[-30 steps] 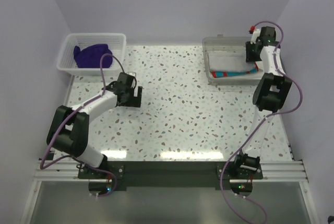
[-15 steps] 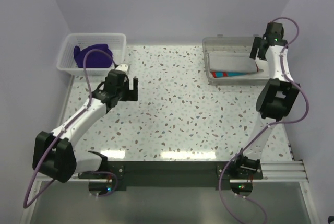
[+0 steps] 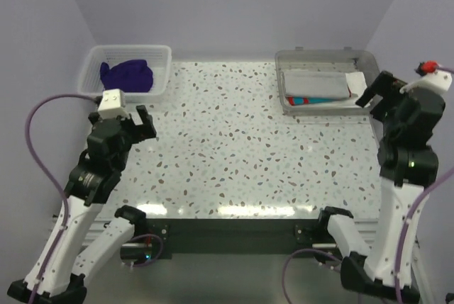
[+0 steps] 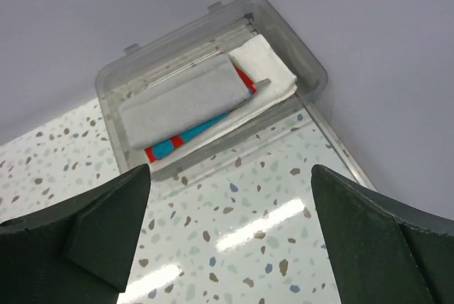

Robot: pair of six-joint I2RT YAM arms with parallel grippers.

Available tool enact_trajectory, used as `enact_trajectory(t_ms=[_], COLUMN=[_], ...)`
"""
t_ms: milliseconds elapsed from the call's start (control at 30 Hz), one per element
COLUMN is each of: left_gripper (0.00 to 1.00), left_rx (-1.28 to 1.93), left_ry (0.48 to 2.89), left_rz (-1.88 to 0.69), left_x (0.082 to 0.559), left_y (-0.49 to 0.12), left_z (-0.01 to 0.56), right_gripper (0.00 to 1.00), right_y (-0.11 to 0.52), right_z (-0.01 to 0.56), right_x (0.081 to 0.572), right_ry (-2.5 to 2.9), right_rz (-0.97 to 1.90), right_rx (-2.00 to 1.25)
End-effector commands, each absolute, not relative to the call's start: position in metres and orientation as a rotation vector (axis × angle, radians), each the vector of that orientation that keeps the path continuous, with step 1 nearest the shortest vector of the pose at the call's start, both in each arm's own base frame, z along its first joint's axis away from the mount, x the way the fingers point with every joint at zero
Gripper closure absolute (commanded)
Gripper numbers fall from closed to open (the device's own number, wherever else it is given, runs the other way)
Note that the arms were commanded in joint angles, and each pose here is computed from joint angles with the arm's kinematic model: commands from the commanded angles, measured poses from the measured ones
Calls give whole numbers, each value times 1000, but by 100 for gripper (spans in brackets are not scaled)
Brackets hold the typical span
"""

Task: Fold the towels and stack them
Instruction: Neatly place the folded towel into the bin

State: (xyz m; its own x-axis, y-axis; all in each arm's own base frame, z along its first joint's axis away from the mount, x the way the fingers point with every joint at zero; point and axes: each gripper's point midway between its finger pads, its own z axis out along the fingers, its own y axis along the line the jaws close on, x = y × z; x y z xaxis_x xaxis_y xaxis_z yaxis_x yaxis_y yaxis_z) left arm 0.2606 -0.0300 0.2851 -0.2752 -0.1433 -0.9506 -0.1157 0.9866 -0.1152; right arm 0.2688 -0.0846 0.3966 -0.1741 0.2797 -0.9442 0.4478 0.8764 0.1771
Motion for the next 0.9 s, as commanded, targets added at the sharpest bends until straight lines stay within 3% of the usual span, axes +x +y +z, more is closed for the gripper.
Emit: enact_trajectory(t_ms=[0,233,433,867], left_gripper=[0,0,0,0], left_rx=[-296,-388,-414,-407], left_ry=[1762,1575,1476,1528], left_rz=[-3,-47,-88,-40], left_x=[229,177,160,172], left_y=[-4,23,31,30], left_z=[319,337,332,316], right_gripper=[1,1,1,1], right_y=[-59,-33,-29,-22], right_z=[388,349,319,307], right_x=[229,181,168,175], right_ry=[1689,1713,1728,1742], right_rz=[-62,-17,-18,-1], right_rx=[551,449,389,337])
